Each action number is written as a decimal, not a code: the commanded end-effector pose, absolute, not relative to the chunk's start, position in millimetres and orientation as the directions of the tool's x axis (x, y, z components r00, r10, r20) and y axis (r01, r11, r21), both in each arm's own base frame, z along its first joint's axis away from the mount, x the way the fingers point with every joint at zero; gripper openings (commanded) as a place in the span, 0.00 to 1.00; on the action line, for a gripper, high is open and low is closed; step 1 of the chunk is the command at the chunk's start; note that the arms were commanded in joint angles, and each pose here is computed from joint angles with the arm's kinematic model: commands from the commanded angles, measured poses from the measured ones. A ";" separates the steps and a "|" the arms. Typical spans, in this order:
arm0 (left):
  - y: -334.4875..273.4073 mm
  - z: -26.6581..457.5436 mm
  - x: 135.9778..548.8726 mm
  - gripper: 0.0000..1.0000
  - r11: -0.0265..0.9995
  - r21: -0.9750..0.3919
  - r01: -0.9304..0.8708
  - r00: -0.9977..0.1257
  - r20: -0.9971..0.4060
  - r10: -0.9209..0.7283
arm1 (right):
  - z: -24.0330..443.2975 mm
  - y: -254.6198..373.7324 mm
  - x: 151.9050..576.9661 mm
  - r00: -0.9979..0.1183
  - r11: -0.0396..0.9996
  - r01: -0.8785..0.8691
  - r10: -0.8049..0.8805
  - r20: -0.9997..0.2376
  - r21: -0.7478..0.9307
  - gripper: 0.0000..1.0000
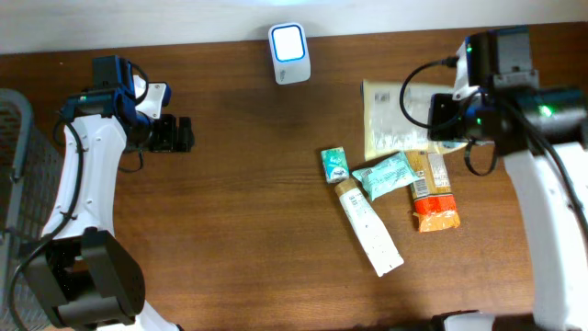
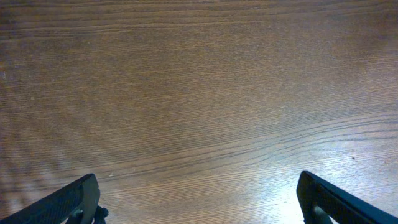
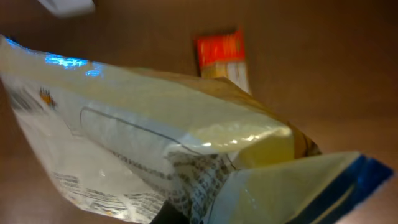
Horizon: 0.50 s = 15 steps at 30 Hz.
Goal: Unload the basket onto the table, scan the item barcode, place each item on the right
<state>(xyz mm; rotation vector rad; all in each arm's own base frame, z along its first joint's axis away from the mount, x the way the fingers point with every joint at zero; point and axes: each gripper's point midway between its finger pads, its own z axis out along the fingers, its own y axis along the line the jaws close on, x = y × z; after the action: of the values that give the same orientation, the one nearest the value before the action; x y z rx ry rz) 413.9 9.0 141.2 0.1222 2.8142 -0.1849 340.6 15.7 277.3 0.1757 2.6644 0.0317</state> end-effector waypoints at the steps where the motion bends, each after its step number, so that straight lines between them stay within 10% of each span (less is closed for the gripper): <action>1: 7.1 142.5 415.3 0.99 0.987 -0.122 0.101 -0.945 -0.323 0.057 | 203.9 19.3 347.2 -0.947 0.974 0.114 0.167 -0.276 0.197 0.04; 4: 7.1 142.5 415.3 0.99 0.987 -0.122 0.101 -0.945 -0.322 0.056 | 134.9 6.7 344.0 -0.963 0.939 0.185 0.232 -0.137 0.290 0.04; 7: 7.1 142.5 415.3 0.99 0.987 -0.122 0.101 -0.945 -0.323 0.057 | 117.2 2.9 330.9 -0.973 0.929 0.196 0.223 -0.052 0.312 0.52; 11: 7.1 142.5 415.3 0.99 0.987 -0.122 0.101 -0.945 -0.322 0.056 | 224.4 3.2 333.4 -0.958 0.943 0.131 0.199 -0.204 0.307 0.75; 12: 7.1 142.5 415.3 0.99 0.987 -0.122 0.101 -0.945 -0.322 0.056 | 266.2 14.4 326.7 -0.947 0.938 0.094 0.188 -0.261 0.334 0.99; 15: 7.1 142.5 415.3 0.99 0.987 -0.122 0.101 -0.945 -0.323 0.057 | 366.0 39.5 326.7 -0.842 0.911 -0.081 0.154 -0.517 0.404 0.99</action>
<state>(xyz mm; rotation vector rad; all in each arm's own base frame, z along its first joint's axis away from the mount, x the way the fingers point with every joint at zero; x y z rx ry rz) 414.1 9.2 141.2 0.1221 2.8133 -0.1830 328.0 22.9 312.6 0.1521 2.6831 0.4856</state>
